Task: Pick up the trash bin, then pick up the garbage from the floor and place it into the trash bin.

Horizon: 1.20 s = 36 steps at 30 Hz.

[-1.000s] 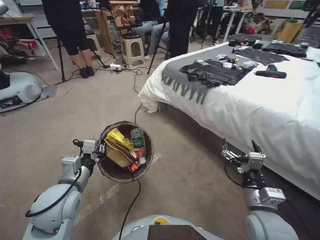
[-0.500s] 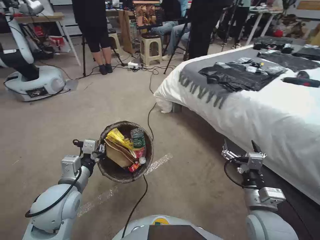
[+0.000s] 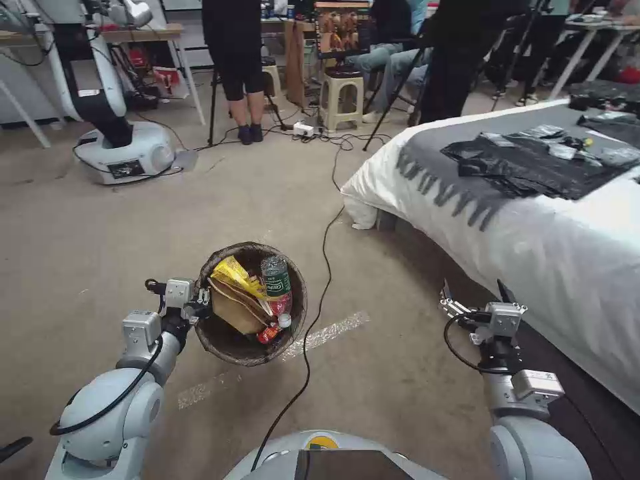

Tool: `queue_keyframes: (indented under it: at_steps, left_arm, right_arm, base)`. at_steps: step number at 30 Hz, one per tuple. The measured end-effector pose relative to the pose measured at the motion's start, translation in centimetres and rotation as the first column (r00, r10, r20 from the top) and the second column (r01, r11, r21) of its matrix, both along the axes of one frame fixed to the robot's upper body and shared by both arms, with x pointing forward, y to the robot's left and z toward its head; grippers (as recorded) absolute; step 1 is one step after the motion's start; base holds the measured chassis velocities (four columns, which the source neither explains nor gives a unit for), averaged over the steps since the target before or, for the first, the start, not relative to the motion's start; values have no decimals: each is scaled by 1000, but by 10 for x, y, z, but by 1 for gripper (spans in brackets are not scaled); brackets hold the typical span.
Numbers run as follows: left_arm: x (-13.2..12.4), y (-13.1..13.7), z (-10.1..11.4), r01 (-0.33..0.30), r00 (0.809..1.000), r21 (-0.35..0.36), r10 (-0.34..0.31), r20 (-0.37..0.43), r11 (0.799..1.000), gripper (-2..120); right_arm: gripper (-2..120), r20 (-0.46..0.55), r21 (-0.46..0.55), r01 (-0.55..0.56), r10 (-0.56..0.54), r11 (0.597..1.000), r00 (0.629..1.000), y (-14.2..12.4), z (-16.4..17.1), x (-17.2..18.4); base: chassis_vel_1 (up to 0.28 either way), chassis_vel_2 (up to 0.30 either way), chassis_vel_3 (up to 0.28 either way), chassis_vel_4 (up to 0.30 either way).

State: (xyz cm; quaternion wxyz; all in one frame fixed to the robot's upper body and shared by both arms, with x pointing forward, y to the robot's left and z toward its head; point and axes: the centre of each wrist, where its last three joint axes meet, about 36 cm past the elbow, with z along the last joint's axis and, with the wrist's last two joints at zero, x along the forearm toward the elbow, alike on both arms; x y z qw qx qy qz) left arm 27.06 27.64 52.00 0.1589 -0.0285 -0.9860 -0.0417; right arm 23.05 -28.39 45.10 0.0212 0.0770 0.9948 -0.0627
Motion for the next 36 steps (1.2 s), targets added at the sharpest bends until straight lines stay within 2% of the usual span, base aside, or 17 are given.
queue_keyframes:
  at_steps: [36]
  left_arm:
    - [2,2,0,-7,1000,-2,7,5,1000,3]
  right_arm:
    - [100,1,-1,8,-8,1000,1000,-3,-2,4]
  base:
    - [76,75,74,77]
